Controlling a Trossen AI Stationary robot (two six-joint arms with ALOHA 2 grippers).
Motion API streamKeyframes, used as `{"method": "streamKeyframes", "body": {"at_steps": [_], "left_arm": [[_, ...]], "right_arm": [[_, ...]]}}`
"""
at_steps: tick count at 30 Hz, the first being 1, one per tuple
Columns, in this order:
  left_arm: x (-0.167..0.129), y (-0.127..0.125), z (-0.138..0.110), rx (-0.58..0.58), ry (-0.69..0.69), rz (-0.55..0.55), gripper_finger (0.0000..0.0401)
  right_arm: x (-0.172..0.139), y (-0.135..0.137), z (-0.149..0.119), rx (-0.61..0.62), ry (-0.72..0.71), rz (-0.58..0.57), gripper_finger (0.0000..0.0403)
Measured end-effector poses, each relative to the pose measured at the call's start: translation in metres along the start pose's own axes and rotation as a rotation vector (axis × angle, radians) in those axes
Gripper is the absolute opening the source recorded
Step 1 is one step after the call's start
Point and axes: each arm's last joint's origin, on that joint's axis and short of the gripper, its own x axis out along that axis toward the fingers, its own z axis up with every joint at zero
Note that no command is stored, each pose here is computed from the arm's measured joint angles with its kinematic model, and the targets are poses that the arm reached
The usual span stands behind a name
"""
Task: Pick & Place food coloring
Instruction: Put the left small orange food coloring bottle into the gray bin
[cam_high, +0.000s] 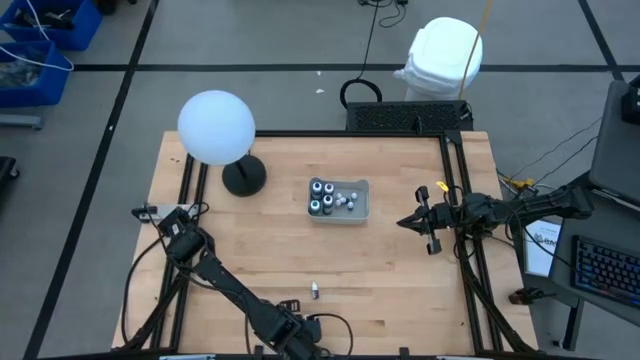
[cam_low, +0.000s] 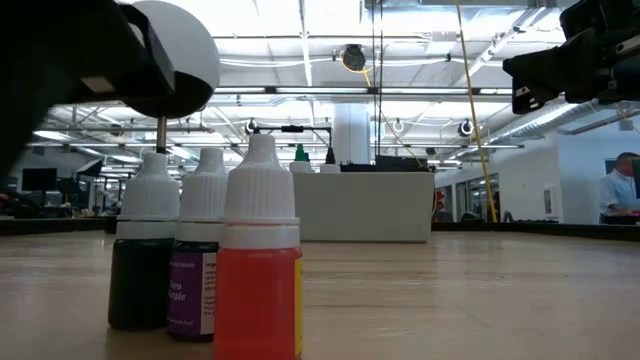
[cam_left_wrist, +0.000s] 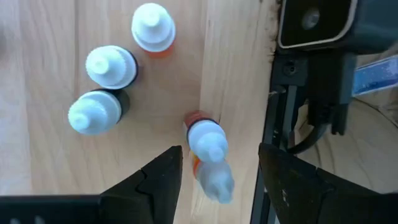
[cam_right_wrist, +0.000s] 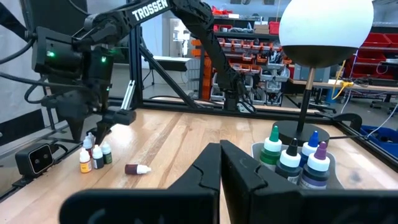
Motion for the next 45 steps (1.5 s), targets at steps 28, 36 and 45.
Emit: {"method": "streamKeyframes", "body": {"at_steps": [28, 36, 45], "left_arm": [[0.000, 0.004, -0.002, 0.014, 0.060, 0.005, 0.0076], [-0.013, 0.007, -0.004, 0.011, 0.076, 0.031, 0.0077], [-0.064, 0.022, -0.007, 0.040, 0.071, 0.103, 0.0077]], "right_arm": [[0.000, 0.000, 0.000, -0.001, 0.000, 0.000, 0.0000], [0.000, 0.000, 0.000, -0.001, 0.000, 0.000, 0.0000], [0.000, 0.000, 0.000, -0.001, 0.000, 0.000, 0.0000]]}}
